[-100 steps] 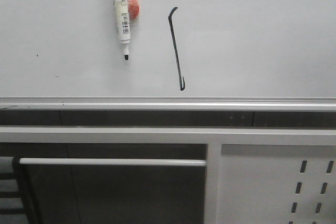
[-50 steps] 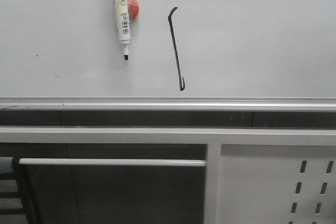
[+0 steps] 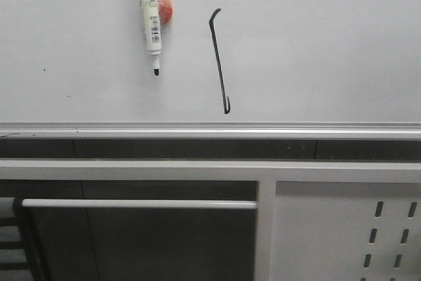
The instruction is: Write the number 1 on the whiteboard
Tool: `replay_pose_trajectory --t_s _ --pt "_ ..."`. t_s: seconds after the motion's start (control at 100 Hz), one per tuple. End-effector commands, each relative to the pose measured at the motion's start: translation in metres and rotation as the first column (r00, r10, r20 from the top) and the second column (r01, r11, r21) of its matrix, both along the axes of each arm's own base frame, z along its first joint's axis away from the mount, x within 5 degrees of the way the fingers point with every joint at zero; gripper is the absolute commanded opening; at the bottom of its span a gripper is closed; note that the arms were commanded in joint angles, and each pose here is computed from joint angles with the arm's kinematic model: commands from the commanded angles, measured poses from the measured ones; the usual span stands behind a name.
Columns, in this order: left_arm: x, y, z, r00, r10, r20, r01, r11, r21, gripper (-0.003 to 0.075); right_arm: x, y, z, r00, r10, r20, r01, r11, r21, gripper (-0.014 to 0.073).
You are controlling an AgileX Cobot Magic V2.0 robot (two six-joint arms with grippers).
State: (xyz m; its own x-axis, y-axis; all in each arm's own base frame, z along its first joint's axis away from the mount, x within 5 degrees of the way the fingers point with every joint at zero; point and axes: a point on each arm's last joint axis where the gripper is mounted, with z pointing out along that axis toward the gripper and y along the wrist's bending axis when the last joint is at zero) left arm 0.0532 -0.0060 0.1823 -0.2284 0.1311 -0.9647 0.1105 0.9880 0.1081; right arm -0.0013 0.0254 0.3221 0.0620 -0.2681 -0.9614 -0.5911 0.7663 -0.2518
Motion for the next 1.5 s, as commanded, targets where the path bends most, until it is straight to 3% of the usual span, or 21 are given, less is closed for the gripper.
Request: replay_pose_trajectory --t_s 0.0,0.2,0.25,0.29,0.36,0.42,0.5,0.72,0.85,0.88,1.491 --pt "0.001 0.001 0.000 0.997 0.015 0.076 -0.014 1.000 -0.014 -0.0018 0.002 -0.001 0.012 0.998 -0.022 0.054 0.019 0.998 0.055 -0.0071" --pt "0.001 0.001 0.000 0.997 0.015 0.076 -0.014 1.000 -0.014 -0.0018 0.002 -0.001 0.011 0.998 -0.027 0.053 0.025 0.999 0.044 -0.0071" --pt "0.001 0.001 0.000 0.997 0.015 0.076 -0.014 1.000 -0.014 -0.0018 0.008 -0.005 0.005 0.993 -0.092 0.069 0.093 0.996 -0.014 -0.0071" --pt "0.001 0.001 0.000 0.997 0.015 0.076 -0.014 1.000 -0.014 -0.0018 0.014 -0.009 0.001 0.987 -0.157 0.038 0.156 0.988 0.022 -0.0071" --pt "0.001 0.001 0.000 0.997 0.015 0.076 -0.014 1.000 -0.014 -0.0018 0.026 -0.015 -0.013 0.954 -0.292 -0.064 0.298 0.941 0.157 -0.0071" --pt "0.001 0.001 0.000 0.997 0.015 0.076 -0.014 1.000 -0.014 -0.0018 0.038 -0.022 -0.028 0.908 -0.415 -0.051 0.418 0.891 0.176 -0.0071" --pt "0.001 0.001 0.000 0.997 0.015 0.076 -0.014 1.000 -0.014 -0.0018 0.049 -0.022 -0.053 0.873 -0.479 -0.090 0.486 0.845 0.222 -0.0071" --pt "0.001 0.001 0.000 0.997 0.015 0.076 -0.014 1.000 -0.014 -0.0018 0.060 -0.026 -0.116 0.789 -0.583 -0.195 0.613 0.769 0.183 -0.0071" --pt "0.001 0.001 0.000 0.997 0.015 0.076 -0.014 1.000 -0.014 -0.0018 0.057 -0.027 -0.143 0.779 -0.592 -0.209 0.627 0.746 0.224 -0.0071" --pt "0.001 0.001 0.000 0.997 0.015 0.076 -0.014 1.000 -0.014 -0.0018 0.055 -0.028 -0.147 0.755 -0.594 -0.278 0.651 0.733 0.199 -0.0071" --pt "0.000 0.001 0.000 0.997 0.015 0.074 -0.013 1.000 -0.019 -0.0018 0.055 -0.028 -0.148 0.748 -0.607 -0.267 0.657 0.734 0.173 -0.0071"
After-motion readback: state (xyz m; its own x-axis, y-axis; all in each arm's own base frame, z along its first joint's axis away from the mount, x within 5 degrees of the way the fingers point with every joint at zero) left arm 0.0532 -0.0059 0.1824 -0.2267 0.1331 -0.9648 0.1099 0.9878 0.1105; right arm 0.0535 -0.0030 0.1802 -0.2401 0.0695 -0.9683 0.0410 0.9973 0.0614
